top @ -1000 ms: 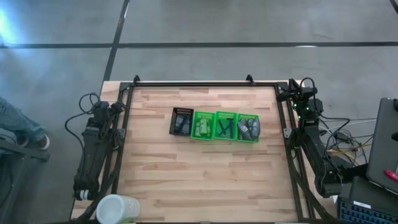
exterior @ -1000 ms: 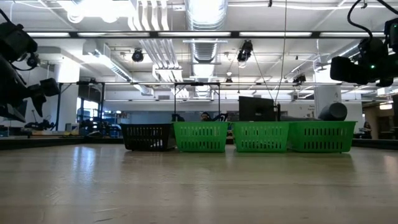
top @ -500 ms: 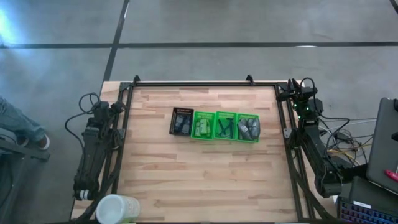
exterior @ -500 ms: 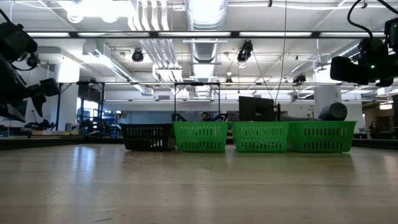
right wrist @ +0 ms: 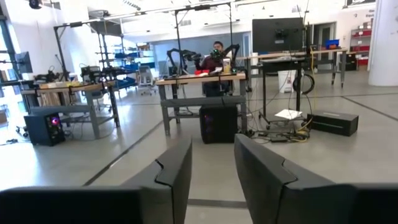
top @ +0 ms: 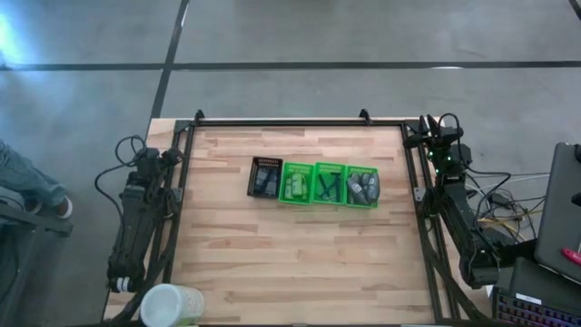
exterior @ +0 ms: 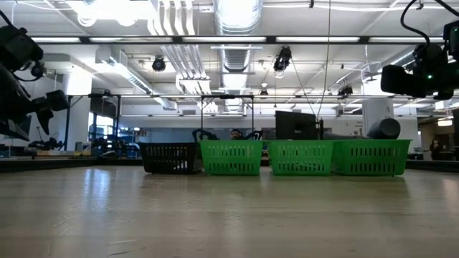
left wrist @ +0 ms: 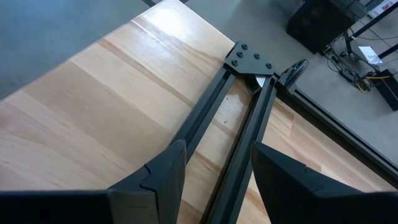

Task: Pick & Place Travel size toiletries
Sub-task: Return to Home Position

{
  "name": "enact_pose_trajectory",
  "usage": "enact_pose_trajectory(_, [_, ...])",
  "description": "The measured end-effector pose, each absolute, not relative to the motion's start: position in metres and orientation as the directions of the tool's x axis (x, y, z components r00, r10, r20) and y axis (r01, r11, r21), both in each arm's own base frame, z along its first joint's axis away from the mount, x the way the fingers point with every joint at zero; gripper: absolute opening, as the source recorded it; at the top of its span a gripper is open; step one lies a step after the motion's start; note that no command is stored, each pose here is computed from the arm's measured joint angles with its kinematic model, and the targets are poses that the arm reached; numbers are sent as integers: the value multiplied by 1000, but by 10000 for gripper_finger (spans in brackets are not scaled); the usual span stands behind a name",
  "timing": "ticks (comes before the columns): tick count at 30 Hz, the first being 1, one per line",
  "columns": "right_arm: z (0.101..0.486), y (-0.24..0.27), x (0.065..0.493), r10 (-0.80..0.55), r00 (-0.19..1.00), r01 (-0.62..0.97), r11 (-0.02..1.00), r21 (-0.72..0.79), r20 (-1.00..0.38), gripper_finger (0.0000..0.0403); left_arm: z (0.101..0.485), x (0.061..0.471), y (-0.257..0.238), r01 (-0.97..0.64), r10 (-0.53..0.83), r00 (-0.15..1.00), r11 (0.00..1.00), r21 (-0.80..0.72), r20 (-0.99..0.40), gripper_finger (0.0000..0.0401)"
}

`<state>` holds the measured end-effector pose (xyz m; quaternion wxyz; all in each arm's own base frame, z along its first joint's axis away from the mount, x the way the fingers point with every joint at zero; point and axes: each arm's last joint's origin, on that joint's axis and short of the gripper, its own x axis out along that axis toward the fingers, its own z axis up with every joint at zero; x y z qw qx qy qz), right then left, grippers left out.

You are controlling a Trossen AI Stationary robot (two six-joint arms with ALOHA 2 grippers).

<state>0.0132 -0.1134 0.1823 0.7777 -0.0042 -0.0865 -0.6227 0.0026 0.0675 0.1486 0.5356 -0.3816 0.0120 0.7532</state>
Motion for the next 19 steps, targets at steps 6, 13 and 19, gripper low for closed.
enact_pose_trajectory(6, [182, -113, 13, -968, 209, 969, 224, 101, 140, 130, 149, 3, 68, -816, 798, -135, -426, -391, -588, 186])
enact_pose_trajectory(13, [182, -113, 13, -968, 209, 969, 224, 101, 139, 144, 149, 3, 68, -816, 798, -135, -426, -391, -588, 186])
enact_pose_trajectory(19, [182, -113, 13, -968, 209, 969, 224, 101, 140, 157, 149, 3, 68, -816, 798, -135, -426, -391, -588, 186])
